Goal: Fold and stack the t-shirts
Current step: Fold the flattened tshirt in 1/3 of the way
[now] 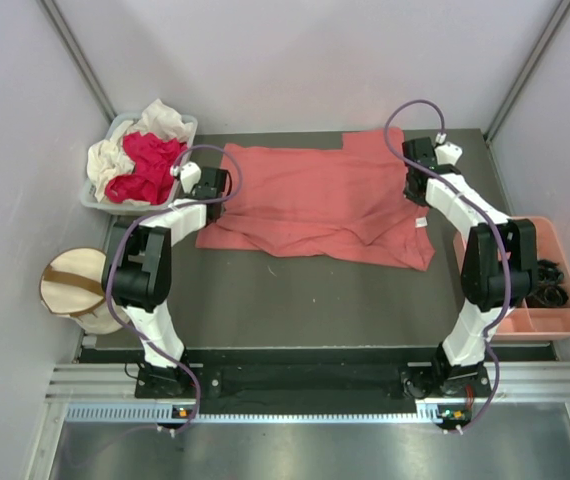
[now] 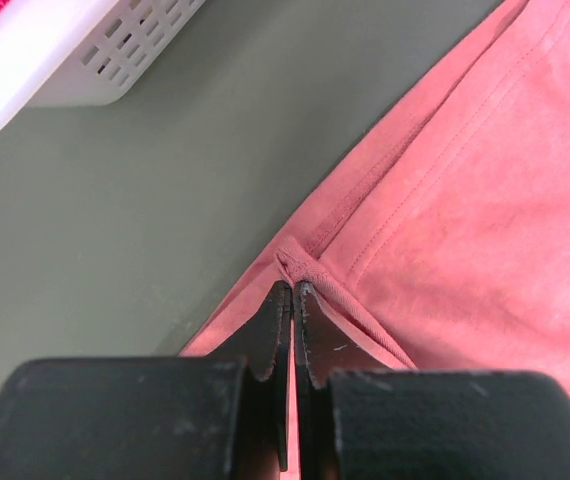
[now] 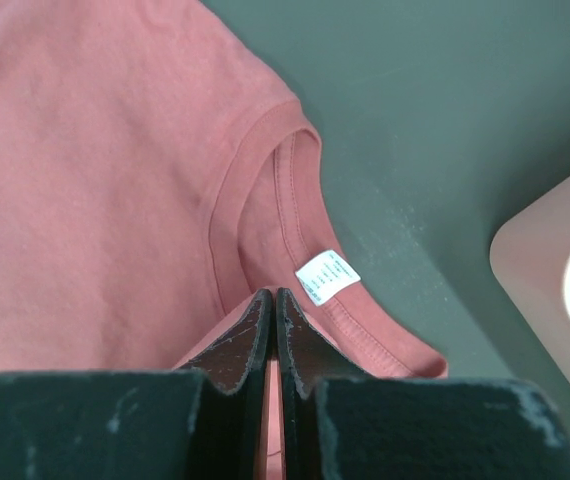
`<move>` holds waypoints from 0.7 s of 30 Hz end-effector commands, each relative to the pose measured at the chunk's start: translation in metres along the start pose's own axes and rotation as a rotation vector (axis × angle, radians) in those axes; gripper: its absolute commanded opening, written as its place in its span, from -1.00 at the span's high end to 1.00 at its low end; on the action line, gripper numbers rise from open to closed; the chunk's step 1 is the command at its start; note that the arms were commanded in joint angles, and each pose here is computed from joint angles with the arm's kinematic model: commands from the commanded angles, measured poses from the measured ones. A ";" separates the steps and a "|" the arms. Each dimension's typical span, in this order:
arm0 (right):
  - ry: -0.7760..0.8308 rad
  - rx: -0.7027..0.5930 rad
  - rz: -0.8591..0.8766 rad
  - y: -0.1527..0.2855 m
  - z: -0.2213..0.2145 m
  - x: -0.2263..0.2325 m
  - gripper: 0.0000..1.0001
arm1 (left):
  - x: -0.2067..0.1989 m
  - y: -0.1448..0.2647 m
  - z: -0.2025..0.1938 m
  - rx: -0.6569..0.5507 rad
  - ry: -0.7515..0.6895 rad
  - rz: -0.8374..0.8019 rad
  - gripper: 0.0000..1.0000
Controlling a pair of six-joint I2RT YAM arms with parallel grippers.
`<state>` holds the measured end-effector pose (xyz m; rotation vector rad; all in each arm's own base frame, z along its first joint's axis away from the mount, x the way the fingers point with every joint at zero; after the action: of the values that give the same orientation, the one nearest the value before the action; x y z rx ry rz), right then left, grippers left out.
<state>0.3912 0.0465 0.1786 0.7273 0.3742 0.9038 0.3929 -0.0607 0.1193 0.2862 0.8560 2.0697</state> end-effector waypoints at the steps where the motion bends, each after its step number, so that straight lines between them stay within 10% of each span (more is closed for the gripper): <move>1: -0.038 -0.064 0.003 0.002 0.025 0.001 1.00 | -0.006 -0.001 0.023 -0.077 0.044 0.000 1.00; 10: -0.030 -0.060 -0.005 -0.006 0.031 0.001 0.96 | -0.008 -0.006 0.024 -0.084 0.041 0.018 0.94; 13: -0.029 -0.085 -0.035 -0.008 0.037 -0.003 0.66 | -0.008 -0.005 0.028 -0.101 0.049 0.039 0.47; 14: -0.028 -0.093 -0.048 -0.008 0.039 -0.006 0.60 | -0.008 -0.003 0.031 -0.112 0.055 0.041 0.03; 21: -0.043 -0.122 -0.065 -0.002 0.048 -0.021 0.11 | -0.005 0.010 0.047 -0.180 0.099 0.048 -0.56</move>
<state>0.4046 0.0199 0.1812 0.6759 0.3811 0.8419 0.4054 -0.0524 0.1279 0.2492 0.7888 2.1546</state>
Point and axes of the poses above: each gripper's point midway between its finger pads, its own y axis back along the fingers, its own x axis along the line the jaws close on, z = x × y, the point moved 9 cm from there along y, back along the fingers, and after that the axes turned 2 degrees about y, right-handed, at the moved point
